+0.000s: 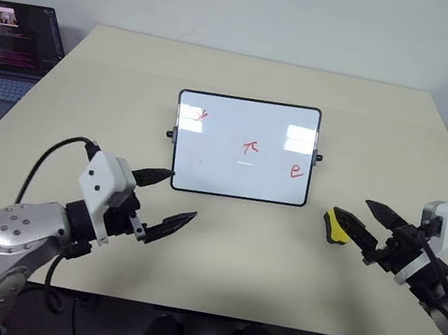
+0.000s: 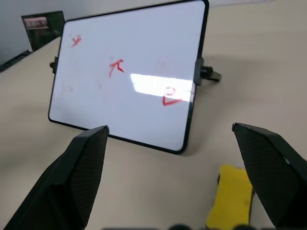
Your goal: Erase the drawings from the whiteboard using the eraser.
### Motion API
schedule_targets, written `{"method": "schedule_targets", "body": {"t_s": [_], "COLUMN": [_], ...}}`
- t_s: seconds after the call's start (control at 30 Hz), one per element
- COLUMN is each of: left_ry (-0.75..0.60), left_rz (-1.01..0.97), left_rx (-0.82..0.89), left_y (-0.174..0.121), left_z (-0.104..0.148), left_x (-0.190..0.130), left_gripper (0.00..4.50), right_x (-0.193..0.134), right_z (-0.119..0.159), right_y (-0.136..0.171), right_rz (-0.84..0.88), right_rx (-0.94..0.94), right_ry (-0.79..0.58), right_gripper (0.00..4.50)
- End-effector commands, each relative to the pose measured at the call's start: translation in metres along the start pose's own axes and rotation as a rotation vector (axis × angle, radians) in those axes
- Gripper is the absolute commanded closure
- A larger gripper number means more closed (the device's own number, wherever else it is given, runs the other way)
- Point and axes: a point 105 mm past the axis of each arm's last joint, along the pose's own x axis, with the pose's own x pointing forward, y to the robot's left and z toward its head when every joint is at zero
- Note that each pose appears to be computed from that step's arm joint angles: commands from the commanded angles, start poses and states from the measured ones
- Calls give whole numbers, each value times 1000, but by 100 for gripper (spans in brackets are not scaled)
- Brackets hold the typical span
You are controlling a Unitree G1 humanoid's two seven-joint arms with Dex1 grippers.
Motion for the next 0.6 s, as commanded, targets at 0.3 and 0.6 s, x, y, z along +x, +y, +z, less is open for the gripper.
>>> {"method": "schedule_targets", "body": {"t_s": [0.3, 0.6], "left_ry": [12, 18], "left_rz": [22, 19], "left_rx": [1, -2], "left_y": [-12, -10], "left_z": [16, 15], "left_x": [-14, -11], "left_gripper": [0, 0], "right_x": [-18, -22], "right_z": [8, 2], "right_y": [18, 25], "right_rz": [51, 51], "right_rx": [8, 24], "right_ry": [48, 71], "right_gripper": [4, 4]}}
